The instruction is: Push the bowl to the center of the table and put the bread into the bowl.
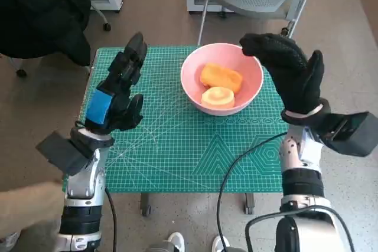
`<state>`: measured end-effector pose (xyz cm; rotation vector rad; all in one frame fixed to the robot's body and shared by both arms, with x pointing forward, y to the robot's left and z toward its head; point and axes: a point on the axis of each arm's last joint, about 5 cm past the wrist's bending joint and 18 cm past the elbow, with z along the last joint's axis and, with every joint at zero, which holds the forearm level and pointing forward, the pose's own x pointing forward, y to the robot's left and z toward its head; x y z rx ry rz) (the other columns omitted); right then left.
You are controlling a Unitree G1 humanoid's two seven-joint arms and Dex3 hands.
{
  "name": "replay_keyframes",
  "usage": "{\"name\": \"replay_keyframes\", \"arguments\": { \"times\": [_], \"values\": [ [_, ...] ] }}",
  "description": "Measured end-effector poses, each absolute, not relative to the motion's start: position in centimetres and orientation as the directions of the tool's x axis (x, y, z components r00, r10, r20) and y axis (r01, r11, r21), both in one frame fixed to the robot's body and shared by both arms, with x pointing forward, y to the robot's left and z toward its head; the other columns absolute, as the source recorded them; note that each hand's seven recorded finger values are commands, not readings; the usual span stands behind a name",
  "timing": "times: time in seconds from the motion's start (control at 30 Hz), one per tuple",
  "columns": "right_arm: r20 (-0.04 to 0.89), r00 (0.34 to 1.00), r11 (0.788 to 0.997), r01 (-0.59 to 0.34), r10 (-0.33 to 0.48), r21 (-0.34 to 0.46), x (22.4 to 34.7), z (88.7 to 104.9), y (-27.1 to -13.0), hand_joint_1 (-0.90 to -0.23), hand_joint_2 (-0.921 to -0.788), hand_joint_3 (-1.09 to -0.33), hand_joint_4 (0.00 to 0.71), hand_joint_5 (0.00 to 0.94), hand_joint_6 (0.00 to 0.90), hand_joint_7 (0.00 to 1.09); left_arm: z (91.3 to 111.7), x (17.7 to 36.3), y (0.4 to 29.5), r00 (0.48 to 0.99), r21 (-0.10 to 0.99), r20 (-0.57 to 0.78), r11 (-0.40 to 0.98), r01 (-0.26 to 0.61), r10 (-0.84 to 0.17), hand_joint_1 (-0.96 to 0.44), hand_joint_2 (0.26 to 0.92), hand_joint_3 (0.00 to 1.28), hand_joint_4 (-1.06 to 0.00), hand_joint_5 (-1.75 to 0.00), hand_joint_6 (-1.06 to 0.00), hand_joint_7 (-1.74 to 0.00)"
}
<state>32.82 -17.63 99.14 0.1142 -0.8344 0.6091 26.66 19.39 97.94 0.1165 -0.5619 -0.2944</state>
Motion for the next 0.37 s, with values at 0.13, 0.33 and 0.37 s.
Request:
{"name": "replay_keyframes", "arguments": {
  "times": [0.13, 0.33, 0.37],
  "values": [
    [0.728, 0.505, 0.825, -0.546, 0.463, -0.147, 32.71, 99.26, -17.62, -0.633, -0.921, -0.710, 0.164, 0.000, 0.219, 0.02, 97.94, 26.63, 19.30, 0.797, 0.188, 0.518, 0.950, 0.249, -0.311, -0.76, 0.921, 0.66, -0.01, 0.00, -0.09, 0.00],
    [0.730, 0.503, 0.827, -0.541, 0.462, -0.150, 32.51, 99.20, -17.67, -0.647, -0.921, -0.714, 0.163, 0.000, 0.215, 0.02, 97.92, 26.60, 19.16, 0.786, 0.176, 0.533, 0.950, 0.258, -0.312, -0.75, 0.921, 0.65, 0.00, 0.00, -0.09, -0.01],
    [0.731, 0.503, 0.828, -0.540, 0.461, -0.151, 32.49, 99.20, -17.68, -0.648, -0.921, -0.714, 0.163, 0.000, 0.215, 0.02, 97.92, 26.59, 19.14, 0.784, 0.176, 0.536, 0.950, 0.259, -0.313, -0.75, 0.921, 0.65, 0.00, 0.00, -0.09, -0.01]
  ]
}}
